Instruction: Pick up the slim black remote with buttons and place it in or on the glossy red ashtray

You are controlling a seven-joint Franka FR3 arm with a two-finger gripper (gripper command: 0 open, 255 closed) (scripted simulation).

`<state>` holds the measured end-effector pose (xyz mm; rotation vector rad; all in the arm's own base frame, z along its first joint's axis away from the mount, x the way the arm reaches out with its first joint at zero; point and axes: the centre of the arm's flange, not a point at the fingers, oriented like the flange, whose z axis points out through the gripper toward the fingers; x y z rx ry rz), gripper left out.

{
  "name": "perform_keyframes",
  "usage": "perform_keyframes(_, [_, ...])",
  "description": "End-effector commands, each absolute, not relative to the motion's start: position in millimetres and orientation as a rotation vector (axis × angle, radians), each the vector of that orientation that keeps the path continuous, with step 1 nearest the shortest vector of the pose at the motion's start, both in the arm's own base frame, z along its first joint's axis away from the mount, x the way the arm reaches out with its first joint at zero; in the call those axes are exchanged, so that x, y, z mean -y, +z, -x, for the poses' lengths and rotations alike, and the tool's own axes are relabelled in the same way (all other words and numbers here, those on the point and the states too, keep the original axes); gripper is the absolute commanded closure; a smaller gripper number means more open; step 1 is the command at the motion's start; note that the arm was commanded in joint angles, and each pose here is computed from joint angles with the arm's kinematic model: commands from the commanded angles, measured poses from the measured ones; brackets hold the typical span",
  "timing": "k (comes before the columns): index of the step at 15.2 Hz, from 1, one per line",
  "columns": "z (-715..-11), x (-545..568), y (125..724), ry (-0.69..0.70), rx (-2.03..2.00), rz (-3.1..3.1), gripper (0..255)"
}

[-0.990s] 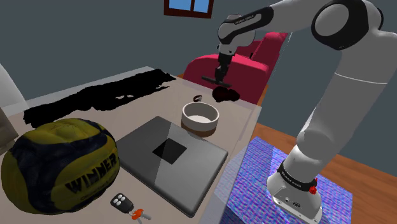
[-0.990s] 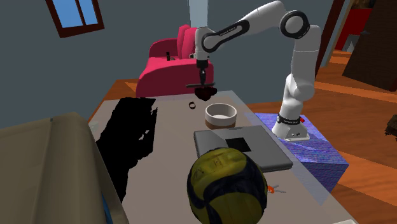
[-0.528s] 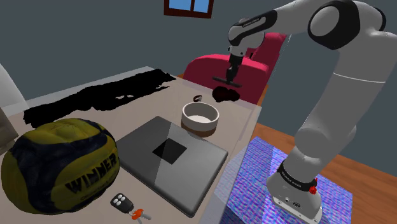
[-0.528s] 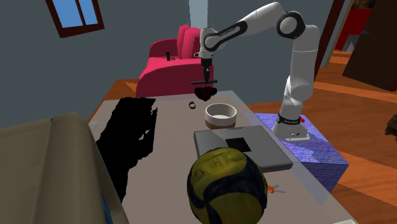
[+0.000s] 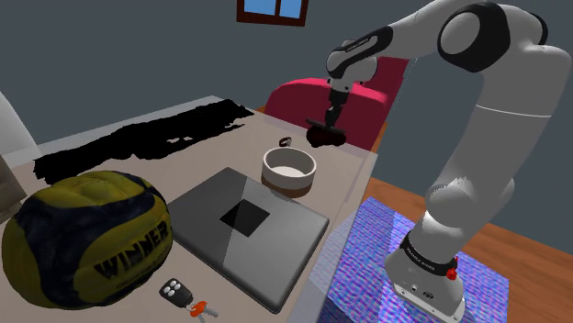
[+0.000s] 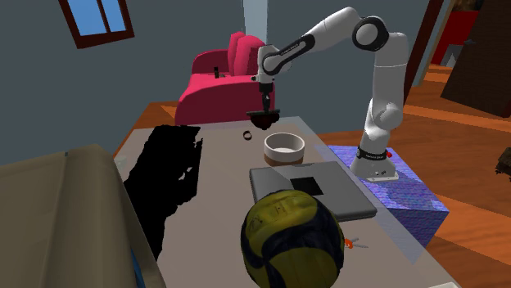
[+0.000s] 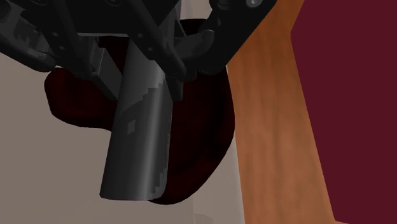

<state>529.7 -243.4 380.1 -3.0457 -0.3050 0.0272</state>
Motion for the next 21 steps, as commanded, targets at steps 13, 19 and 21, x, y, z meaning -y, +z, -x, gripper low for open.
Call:
perform_keyframes(13, [-530,243,368,0.026,0.305,3.046,0])
perform_keyframes(19, [-531,247,418,0.026,0.305,3.046,0])
perform_keyframes(21, [-531,247,418,0.026,0.305,3.046,0])
